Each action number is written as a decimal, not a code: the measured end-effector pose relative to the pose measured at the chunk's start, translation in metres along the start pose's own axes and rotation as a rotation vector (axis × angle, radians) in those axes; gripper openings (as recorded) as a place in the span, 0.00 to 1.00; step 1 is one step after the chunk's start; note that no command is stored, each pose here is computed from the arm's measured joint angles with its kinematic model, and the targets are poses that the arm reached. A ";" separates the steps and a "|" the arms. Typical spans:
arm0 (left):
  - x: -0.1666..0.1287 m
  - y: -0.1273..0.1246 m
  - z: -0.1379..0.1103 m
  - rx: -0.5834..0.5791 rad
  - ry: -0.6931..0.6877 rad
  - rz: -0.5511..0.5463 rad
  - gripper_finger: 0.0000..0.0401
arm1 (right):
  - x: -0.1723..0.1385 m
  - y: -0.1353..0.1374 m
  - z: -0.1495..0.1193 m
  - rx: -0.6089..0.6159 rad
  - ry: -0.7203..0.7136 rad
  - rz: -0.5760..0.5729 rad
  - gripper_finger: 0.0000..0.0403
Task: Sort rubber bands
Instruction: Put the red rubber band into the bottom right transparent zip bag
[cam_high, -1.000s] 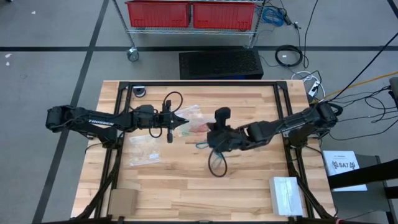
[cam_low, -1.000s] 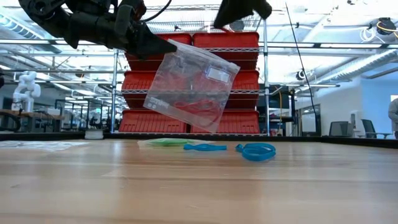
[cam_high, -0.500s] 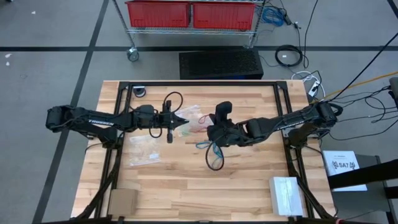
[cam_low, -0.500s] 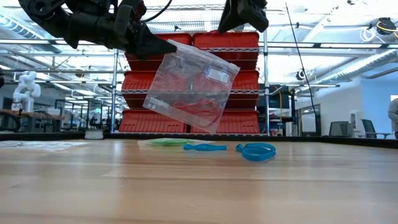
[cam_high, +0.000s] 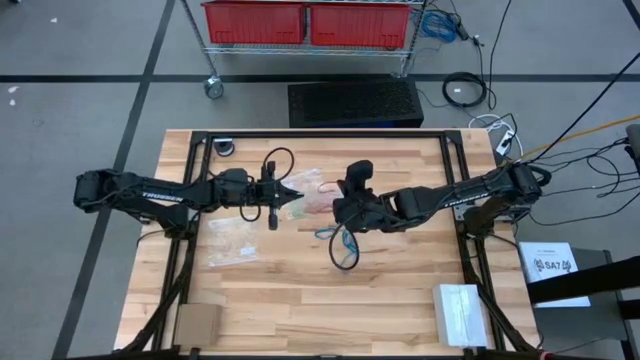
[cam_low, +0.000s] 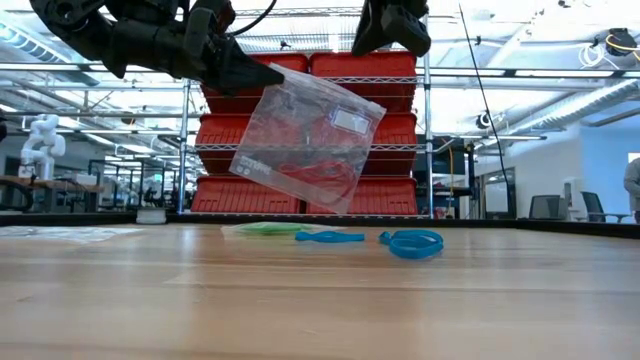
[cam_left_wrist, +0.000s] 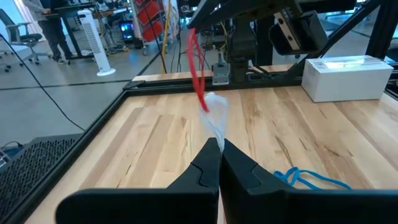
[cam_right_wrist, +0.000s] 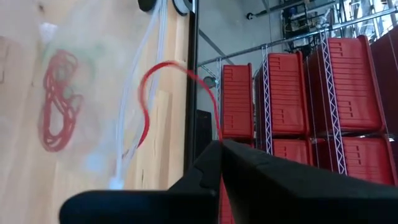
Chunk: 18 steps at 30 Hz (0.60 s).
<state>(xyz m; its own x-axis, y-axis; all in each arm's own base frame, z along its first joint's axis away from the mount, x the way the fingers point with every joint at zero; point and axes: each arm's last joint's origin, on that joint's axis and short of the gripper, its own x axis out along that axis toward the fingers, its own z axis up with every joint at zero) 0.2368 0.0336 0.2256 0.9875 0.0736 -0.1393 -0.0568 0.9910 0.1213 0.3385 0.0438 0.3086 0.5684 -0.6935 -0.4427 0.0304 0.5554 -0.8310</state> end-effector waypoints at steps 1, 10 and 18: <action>0.000 0.000 0.000 0.000 0.000 0.000 0.00 | 0.000 0.000 0.000 0.002 0.000 0.001 0.00; 0.000 0.000 0.000 0.001 0.000 0.000 0.00 | 0.009 0.007 0.001 0.012 -0.026 0.102 0.00; 0.000 0.000 0.000 0.002 0.000 0.000 0.00 | 0.042 0.018 0.001 0.025 -0.017 0.206 0.00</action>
<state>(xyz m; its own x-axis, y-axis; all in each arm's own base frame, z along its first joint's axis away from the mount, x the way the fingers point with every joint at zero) 0.2369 0.0336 0.2256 0.9876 0.0732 -0.1392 -0.0562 0.9908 0.1227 0.3636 0.0252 0.2761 0.5785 -0.5566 -0.5963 -0.0673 0.6960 -0.7149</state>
